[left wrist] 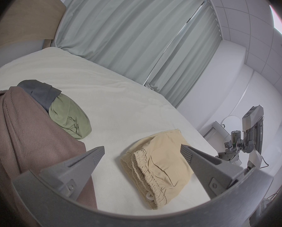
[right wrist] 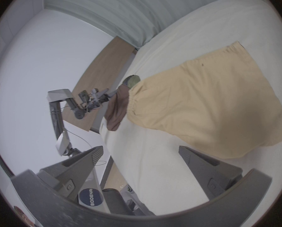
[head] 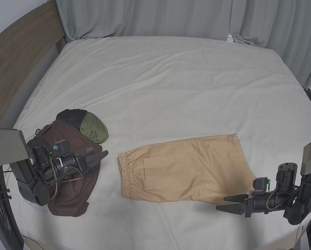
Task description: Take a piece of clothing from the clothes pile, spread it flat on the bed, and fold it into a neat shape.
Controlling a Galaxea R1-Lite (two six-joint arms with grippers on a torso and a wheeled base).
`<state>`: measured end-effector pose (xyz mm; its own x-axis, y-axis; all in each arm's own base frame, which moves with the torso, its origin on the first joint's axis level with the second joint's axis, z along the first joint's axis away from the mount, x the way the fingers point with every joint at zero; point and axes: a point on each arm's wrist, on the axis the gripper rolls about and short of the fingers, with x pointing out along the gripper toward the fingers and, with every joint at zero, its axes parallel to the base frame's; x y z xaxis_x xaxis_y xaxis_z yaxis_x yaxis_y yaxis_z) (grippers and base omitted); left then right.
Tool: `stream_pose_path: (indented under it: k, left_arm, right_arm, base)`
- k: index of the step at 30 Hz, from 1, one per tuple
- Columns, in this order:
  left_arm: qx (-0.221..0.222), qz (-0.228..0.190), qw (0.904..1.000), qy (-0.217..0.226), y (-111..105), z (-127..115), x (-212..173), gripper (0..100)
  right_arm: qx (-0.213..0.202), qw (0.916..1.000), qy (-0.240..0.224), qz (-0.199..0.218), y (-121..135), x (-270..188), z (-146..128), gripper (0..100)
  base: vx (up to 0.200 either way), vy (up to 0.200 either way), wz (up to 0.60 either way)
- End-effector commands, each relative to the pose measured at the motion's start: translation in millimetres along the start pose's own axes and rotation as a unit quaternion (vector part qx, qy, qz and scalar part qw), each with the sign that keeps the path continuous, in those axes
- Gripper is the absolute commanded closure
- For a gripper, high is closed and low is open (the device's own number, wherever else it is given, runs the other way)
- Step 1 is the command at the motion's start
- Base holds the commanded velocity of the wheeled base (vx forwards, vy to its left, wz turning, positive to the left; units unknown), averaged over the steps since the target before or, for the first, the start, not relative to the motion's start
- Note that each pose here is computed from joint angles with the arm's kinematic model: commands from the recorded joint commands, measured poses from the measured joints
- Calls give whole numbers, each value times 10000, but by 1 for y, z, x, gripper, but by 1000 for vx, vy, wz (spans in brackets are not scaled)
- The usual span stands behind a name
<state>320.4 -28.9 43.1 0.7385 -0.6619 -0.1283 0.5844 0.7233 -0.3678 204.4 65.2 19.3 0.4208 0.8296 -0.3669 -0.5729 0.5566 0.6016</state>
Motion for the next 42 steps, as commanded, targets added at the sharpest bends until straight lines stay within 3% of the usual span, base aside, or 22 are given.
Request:
stream_pose_path:
  k: [1, 12, 29, 42]
  left_arm:
    - [-24, -13, 10000, 38, 0, -2, 1, 0]
    - [-32, -53, 10000, 63, -1, -3, 2, 0]
    - [-128, -54, 9997, 201, 3, -14, 5, 0]
    - [-255, -311, 9981, 465, 0, -28, 10, 0]
  right_arm:
    - [-263, 9987, -365, 223, 2, -10, 17, 0]
    - [-628, 9903, -550, 1112, 1, -16, 44, 0]
    - [-972, 9775, -416, 1826, -8, -26, 47, 0]
    - [-999, 9772, -521, 1801, -20, -31, 52, 0]
  base:
    - [0, 0, 0]
    - [0, 0, 0]
    - [0, 0, 0]
    - [0, 0, 0]
